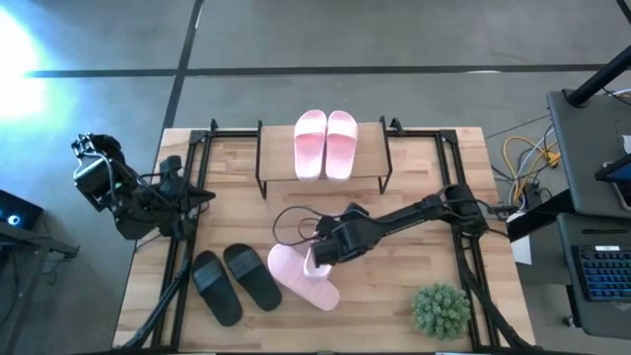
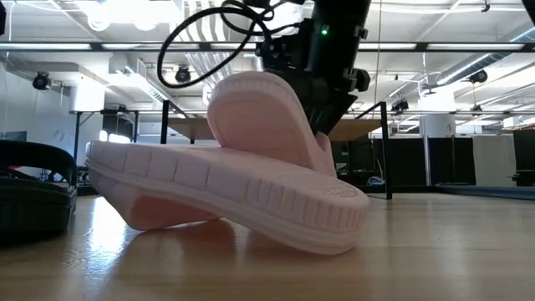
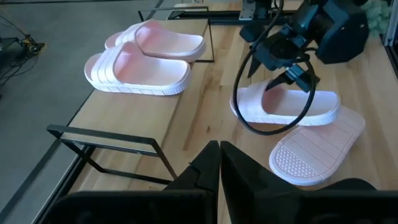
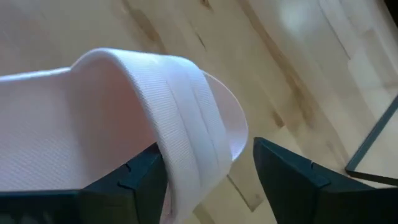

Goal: Pick and place slides into the shelf
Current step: Put the pink slide under the shelf

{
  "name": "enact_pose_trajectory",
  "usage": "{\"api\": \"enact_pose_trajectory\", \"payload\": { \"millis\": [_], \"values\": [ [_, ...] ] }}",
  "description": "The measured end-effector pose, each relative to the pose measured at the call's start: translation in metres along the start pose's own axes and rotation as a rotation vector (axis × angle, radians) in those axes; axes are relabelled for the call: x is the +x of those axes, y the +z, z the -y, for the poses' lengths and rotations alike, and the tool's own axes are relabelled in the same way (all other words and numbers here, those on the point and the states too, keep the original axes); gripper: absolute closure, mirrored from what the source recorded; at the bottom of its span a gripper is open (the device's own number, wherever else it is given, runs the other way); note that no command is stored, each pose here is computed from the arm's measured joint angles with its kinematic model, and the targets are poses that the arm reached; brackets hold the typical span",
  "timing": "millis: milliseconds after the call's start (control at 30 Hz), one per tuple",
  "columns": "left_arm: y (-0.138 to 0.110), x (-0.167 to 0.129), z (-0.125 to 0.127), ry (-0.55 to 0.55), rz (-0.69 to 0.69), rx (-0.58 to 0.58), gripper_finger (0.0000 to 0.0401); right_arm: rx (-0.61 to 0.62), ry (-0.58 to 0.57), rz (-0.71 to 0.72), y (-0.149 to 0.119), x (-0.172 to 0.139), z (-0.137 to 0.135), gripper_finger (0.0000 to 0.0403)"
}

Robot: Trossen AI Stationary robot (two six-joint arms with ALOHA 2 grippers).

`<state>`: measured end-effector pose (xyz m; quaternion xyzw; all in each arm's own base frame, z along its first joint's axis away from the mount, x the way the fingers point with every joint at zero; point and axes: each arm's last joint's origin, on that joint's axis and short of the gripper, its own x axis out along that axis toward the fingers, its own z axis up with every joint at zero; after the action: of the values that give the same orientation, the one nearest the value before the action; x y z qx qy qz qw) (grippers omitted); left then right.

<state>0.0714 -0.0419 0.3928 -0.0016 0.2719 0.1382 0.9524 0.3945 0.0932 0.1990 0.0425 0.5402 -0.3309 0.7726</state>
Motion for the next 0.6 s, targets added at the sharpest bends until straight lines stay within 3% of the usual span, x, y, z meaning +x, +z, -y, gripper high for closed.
{"api": "enact_pose_trajectory", "payload": {
  "millis": [133, 367, 500, 600],
  "values": [
    [-0.004, 0.0, -0.003, 0.001, 0.001, -0.006, 0.0401, -0.021, -0.012, -0.01, 0.005, 0.006, 0.007, 0.0229],
    [-0.018, 0.007, -0.005, 0.016, -0.014, -0.048, 0.0401, -0.071, -0.081, 0.026, 0.013, 0.011, 0.016, 0.0379],
    [-0.022, 0.009, -0.005, 0.022, -0.02, -0.066, 0.0401, -0.103, -0.179, 0.073, 0.014, 0.01, 0.021, 0.039],
    [-0.024, 0.01, -0.006, 0.022, -0.02, -0.07, 0.0401, -0.133, -0.255, 0.032, 0.011, 0.013, 0.031, 0.0393]
  ]
}}
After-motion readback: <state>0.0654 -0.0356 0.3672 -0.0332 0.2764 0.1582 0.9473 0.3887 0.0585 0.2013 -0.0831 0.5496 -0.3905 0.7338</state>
